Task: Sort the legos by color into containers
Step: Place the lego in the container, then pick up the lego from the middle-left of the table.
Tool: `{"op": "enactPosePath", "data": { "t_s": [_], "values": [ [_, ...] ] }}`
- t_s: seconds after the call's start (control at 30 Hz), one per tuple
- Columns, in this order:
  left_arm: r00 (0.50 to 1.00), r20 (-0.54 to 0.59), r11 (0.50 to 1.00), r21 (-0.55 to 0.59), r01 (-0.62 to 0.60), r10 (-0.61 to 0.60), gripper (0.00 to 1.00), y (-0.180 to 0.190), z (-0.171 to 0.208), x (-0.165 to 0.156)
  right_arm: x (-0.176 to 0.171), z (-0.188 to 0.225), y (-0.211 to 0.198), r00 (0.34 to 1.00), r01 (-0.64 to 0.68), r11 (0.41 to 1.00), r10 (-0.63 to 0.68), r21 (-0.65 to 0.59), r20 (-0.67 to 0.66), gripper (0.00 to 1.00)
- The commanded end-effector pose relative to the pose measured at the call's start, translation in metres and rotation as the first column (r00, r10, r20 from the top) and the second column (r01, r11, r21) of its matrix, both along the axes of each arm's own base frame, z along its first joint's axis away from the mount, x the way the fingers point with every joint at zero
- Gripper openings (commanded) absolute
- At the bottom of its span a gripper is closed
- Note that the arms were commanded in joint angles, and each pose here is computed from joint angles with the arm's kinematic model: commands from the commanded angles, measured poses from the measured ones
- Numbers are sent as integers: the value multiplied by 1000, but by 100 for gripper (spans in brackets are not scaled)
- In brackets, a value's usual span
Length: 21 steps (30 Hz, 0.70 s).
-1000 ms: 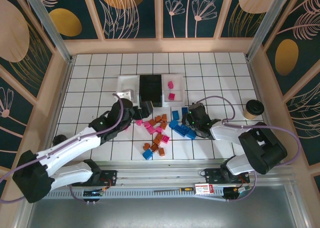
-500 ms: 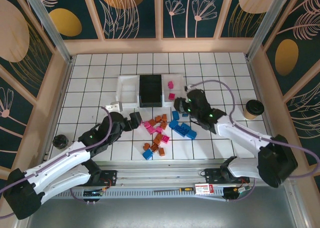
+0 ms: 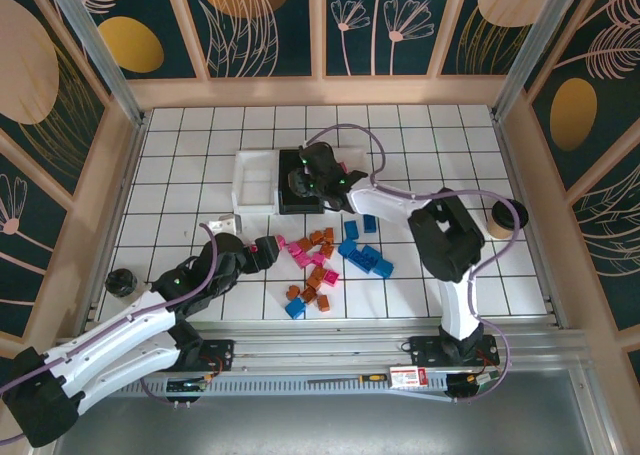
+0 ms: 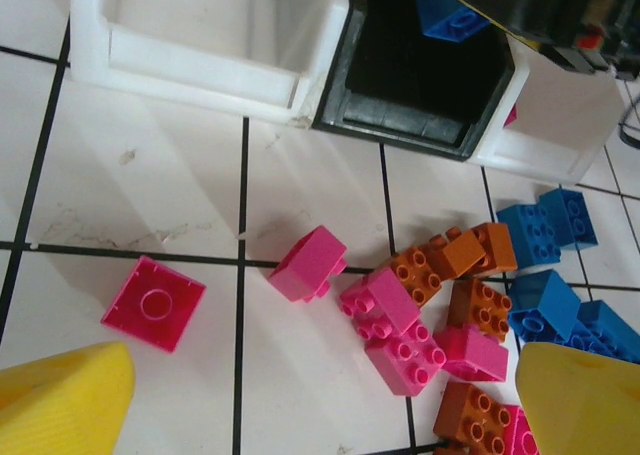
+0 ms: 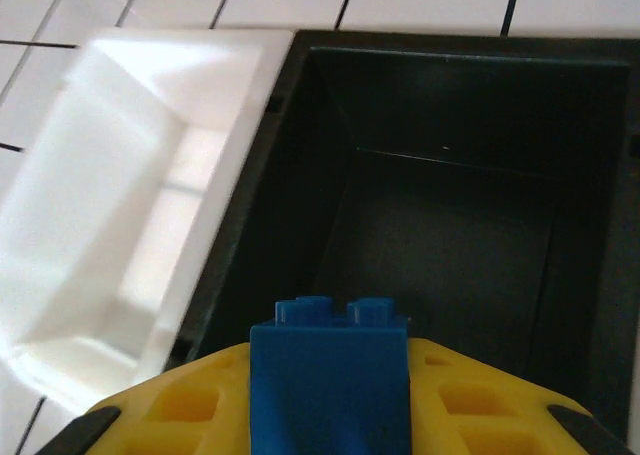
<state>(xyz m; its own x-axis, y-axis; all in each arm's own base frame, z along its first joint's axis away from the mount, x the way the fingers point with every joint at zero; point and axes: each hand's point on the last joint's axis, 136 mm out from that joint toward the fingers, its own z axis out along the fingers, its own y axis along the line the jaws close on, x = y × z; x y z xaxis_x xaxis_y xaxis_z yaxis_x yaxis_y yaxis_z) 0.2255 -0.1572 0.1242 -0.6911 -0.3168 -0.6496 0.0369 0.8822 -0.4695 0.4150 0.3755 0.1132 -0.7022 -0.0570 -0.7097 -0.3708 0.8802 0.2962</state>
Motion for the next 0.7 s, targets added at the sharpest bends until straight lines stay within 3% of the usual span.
{"op": "enactPosePath", "data": {
  "t_s": [0.0,0.03,0.13,0.37,0.67],
  "values": [
    [998,-57,999,9,31,-31,97,-2,-15,-9,16,14,4,999,24,1000,-24,3,29,43],
    [997,-62,999,9,44,-43,97,-3,-16,-9,18,19,6,999,24,1000,-25,12,38,51],
    [994,-79,997,9,82,-81,96,-10,-21,-12,20,38,6,997,28,999,-31,40,69,58],
    [961,-152,972,5,237,-233,88,-43,-32,-35,-10,59,-25,994,46,996,-53,76,98,60],
    [882,-266,902,83,424,-390,81,-80,-62,-109,-59,18,-79,995,98,993,-100,69,24,61]
  ]
}}
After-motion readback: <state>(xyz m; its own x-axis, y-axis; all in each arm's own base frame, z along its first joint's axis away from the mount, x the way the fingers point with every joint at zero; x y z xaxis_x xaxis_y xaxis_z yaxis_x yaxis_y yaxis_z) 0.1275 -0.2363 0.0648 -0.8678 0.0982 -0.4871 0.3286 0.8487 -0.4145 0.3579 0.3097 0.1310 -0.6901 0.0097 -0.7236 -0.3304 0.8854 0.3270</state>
